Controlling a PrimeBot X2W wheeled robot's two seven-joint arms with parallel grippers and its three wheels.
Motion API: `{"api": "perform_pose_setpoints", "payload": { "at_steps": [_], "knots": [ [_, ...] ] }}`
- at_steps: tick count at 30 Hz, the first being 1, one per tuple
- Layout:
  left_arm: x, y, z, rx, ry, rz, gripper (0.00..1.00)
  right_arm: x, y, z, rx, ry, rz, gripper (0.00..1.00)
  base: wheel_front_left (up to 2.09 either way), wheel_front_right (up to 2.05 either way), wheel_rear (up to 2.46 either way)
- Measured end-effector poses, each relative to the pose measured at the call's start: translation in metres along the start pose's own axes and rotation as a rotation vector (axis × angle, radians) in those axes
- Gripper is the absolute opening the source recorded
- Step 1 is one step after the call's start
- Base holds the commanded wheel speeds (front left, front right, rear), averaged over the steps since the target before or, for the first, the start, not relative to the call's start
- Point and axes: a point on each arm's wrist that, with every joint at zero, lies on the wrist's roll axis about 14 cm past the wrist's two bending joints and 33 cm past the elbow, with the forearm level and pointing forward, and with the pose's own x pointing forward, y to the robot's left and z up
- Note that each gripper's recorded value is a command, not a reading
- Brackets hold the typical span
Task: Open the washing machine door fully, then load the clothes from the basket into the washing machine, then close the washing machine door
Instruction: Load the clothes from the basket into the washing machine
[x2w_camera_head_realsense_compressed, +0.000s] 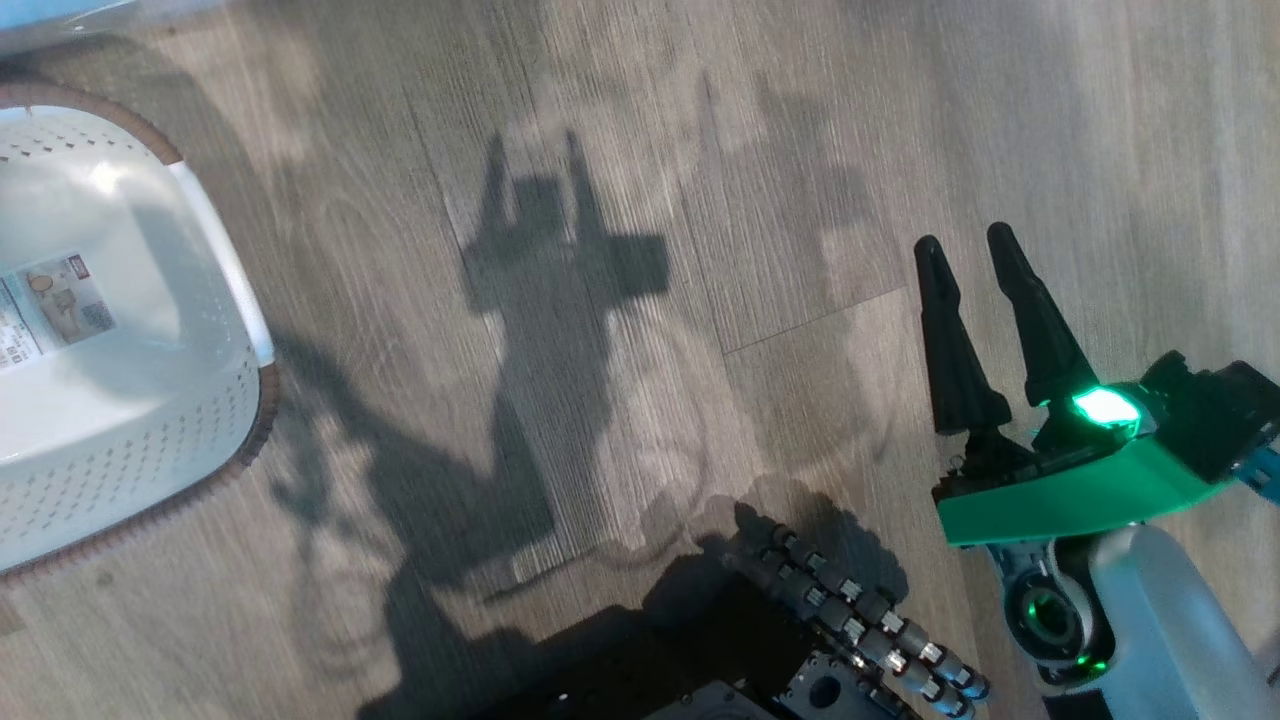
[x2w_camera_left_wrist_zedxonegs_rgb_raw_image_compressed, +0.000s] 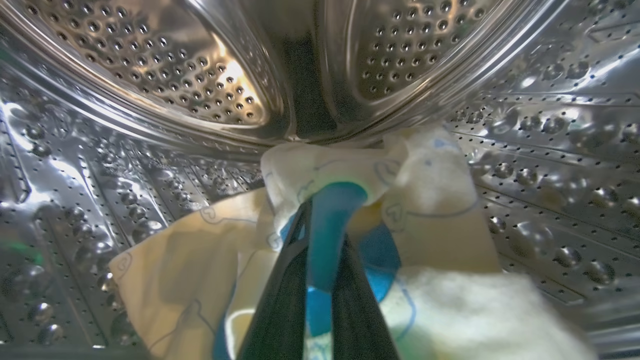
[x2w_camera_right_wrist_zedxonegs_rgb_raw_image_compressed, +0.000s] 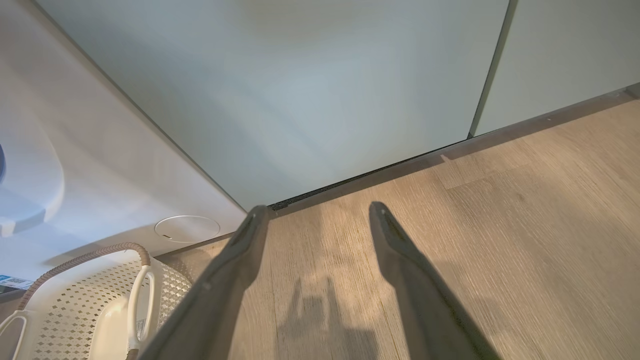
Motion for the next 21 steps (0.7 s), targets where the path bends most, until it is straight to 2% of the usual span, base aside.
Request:
{"api": "perform_pose_setpoints", "payload": {
  "at_steps": [1, 2, 3, 12, 21],
  "knots": [
    [0.001, 0.001, 0.000, -0.008, 0.003, 0.000, 0.13, 0.000, 0.000, -0.001, 0.000, 0.002, 0.000, 1.00, 0.00, 0.00, 0.00],
    [0.001, 0.001, -0.003, -0.019, 0.019, -0.002, 0.60, 0.001, 0.000, -0.002, 0.001, 0.004, 0.001, 1.00, 0.00, 0.00, 0.00],
    [0.001, 0.000, -0.005, -0.022, 0.030, -0.003, 1.00, 0.001, 0.000, -0.002, 0.001, 0.005, 0.001, 1.00, 0.00, 0.00, 0.00],
    [-0.001, -0.007, 0.005, -0.066, -0.016, -0.025, 1.00, 0.010, 0.006, 0.002, 0.002, -0.011, 0.027, 1.00, 0.00, 0.00, 0.00],
    [-0.022, -0.019, 0.012, -0.094, -0.065, -0.073, 1.00, 0.016, 0.016, 0.010, -0.011, -0.044, 0.064, 1.00, 0.00, 0.00, 0.00]
  ]
}}
